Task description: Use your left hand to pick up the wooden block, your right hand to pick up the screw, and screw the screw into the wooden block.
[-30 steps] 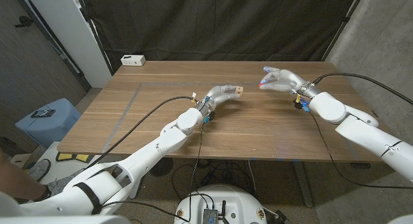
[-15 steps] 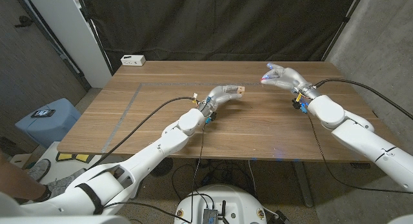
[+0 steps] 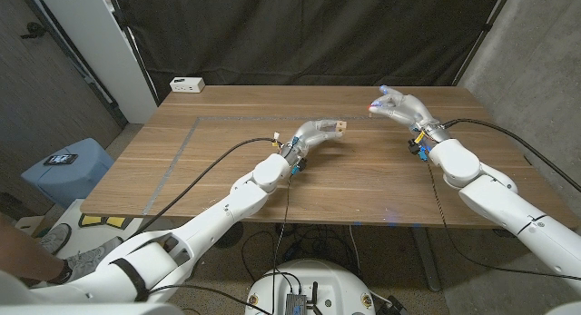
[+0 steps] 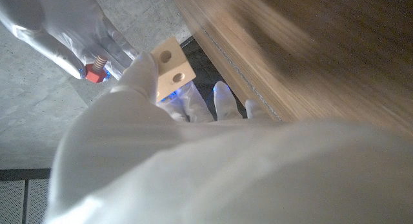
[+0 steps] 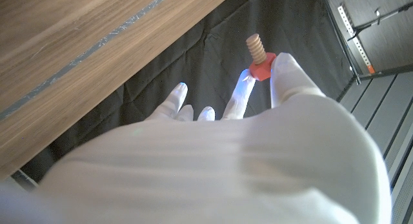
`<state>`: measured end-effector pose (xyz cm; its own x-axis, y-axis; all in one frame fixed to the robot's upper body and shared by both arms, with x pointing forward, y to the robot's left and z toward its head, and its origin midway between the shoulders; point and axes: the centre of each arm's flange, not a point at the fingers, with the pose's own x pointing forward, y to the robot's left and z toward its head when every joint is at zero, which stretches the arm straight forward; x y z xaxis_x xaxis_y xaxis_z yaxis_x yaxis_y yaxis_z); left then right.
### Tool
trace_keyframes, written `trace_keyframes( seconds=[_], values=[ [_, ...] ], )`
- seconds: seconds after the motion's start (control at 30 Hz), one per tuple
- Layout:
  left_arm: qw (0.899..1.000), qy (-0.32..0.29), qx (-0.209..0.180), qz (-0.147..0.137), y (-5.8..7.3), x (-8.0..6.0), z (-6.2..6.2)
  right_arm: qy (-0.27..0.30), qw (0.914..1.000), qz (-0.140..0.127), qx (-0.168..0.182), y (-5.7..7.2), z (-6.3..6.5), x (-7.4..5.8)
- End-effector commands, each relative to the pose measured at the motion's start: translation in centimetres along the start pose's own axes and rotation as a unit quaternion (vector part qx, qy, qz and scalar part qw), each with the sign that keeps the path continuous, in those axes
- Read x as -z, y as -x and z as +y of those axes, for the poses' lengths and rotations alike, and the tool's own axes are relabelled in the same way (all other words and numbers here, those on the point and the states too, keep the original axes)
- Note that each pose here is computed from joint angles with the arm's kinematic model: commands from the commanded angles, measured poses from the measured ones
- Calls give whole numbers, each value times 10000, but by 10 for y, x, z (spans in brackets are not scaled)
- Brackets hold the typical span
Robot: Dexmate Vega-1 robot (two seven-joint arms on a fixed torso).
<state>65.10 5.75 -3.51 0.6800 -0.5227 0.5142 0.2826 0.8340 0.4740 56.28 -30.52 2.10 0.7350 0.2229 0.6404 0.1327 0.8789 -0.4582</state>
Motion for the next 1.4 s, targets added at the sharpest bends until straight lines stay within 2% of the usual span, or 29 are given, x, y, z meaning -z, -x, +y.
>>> trace_keyframes(
  seconds=[0.03, 0.53, 1.4],
  values=[
    [9998, 159, -73, -85, -2, -2, -8, -464, 9982, -60, 388, 5, 12, 0],
    [9996, 245, -54, -91, -7, -3, -15, -802, 9938, -158, 756, 10, 25, 3],
    [9985, 541, 39, 50, -15, 0, -28, -1109, 9866, -316, 1151, -2, 47, 1]
  ],
)
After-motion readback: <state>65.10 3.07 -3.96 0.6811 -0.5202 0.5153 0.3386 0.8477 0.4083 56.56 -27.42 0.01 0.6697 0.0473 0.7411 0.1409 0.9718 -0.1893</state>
